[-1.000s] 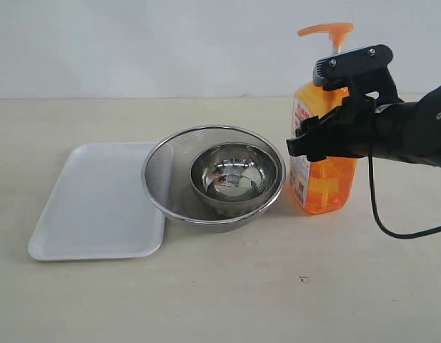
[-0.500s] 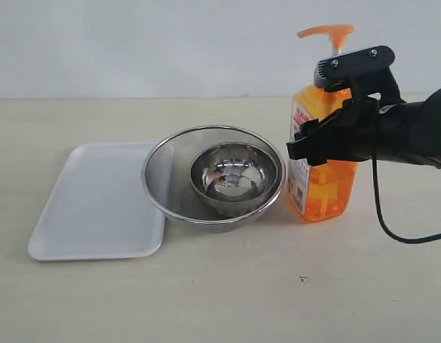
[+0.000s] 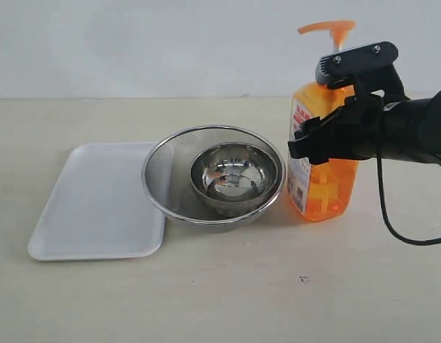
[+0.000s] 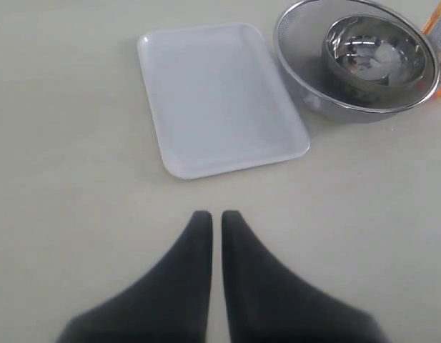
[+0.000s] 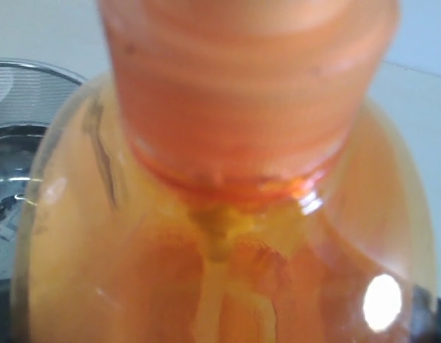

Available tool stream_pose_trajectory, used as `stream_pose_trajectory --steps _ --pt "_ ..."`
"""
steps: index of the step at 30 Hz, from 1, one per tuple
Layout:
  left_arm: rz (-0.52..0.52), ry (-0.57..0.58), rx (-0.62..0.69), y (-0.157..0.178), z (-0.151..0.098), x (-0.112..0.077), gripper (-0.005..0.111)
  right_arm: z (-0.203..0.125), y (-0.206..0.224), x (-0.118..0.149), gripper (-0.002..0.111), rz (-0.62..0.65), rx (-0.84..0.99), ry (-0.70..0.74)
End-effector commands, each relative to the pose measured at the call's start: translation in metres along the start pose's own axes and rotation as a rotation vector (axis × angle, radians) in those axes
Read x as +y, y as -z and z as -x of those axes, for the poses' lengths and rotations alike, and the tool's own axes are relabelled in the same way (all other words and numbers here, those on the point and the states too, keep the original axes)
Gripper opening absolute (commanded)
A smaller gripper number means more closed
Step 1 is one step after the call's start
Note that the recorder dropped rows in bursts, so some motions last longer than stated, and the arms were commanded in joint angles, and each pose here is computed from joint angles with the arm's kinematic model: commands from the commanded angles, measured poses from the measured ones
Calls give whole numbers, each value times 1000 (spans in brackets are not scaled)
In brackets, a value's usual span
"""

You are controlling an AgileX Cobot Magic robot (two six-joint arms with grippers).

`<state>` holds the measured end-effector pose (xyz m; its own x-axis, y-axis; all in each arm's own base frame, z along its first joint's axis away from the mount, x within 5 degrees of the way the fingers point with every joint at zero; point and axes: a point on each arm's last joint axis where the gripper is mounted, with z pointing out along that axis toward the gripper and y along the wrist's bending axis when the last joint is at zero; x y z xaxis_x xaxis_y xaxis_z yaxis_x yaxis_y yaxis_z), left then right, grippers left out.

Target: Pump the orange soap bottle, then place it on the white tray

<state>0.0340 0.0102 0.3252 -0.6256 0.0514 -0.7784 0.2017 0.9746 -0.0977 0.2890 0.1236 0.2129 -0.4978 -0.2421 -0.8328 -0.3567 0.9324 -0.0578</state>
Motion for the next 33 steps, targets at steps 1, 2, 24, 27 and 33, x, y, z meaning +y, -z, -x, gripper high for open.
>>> stream_pose_trajectory --steps 1,2,24,27,33 --pt "-16 20 1 0 -5 0 5 21 10 -4 0 -37 -109 31" --pt "-16 19 7 -2 -6 0 5 23 10 -4 0 -37 -115 31" --pt "-18 21 42 -9 -12 -1 5 56 14 -9 0 -44 -173 90" --pt "-18 21 42 -9 -12 -1 5 55 13 -17 0 -69 -163 88" --pt "-16 21 41 -9 -12 -1 5 54 13 -23 0 -79 -153 88"
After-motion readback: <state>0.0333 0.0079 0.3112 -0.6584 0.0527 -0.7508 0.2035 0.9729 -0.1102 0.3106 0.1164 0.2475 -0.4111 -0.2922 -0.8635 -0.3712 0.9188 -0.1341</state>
